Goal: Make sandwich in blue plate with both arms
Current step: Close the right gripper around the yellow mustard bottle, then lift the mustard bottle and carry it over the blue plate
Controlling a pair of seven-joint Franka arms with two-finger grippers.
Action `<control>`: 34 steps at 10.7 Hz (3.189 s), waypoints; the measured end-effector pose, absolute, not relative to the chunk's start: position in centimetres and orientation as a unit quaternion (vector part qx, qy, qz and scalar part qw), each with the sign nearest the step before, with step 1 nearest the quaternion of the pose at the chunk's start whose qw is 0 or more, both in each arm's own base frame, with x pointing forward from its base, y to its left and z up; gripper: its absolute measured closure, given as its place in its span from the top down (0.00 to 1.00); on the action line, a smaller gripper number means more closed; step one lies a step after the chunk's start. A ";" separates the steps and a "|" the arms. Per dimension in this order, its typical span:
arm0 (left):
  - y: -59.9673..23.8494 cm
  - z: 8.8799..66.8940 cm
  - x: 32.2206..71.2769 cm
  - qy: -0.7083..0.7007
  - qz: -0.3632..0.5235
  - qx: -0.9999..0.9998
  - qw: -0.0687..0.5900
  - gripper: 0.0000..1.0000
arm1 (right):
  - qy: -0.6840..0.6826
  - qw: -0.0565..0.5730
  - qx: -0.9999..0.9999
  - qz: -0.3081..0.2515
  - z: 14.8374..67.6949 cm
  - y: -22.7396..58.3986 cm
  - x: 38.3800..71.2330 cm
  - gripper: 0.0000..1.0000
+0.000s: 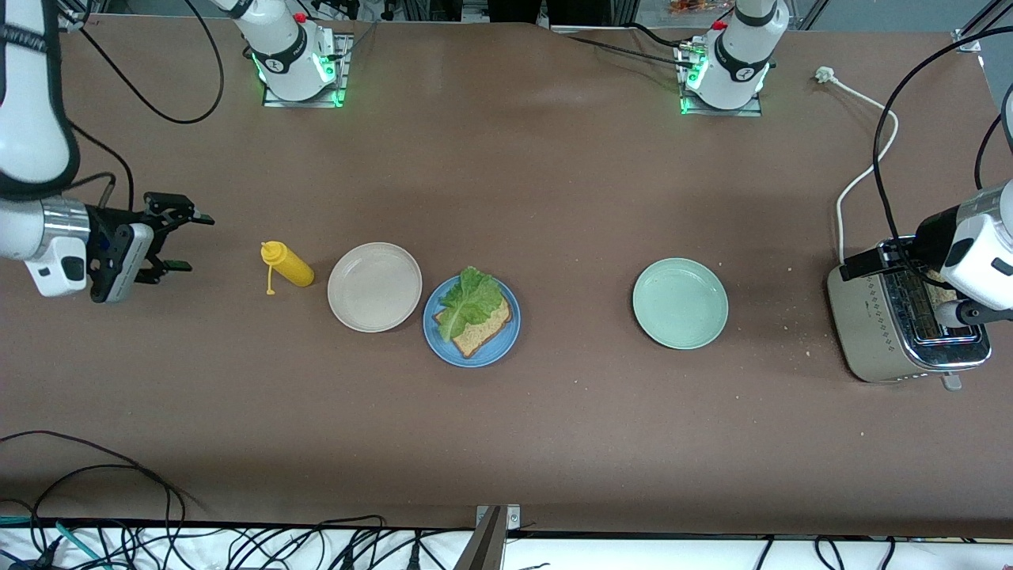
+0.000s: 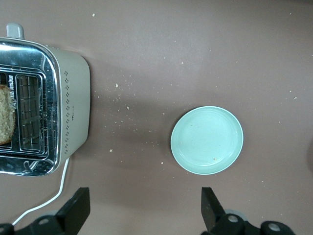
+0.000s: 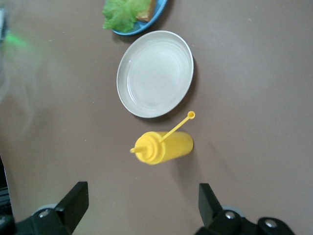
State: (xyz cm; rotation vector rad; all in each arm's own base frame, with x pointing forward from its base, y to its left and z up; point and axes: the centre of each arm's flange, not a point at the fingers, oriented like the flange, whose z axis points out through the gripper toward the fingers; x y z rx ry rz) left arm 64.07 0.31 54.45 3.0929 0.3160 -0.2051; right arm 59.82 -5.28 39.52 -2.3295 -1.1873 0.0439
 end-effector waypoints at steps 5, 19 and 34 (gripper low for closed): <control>0.3 54.4 64.1 0.101 -0.066 0.993 0.013 1.00 | -0.506 0.348 -0.789 -0.023 27.0 -9.1 60.1 1.00; 0.3 54.4 64.1 0.102 -0.066 0.993 0.013 1.00 | -0.592 0.491 -0.592 -0.240 10.0 -5.9 56.5 1.00; 0.4 54.3 64.1 0.102 -0.067 0.992 0.013 1.00 | -0.649 0.308 -0.691 -0.075 19.2 3.1 62.9 0.21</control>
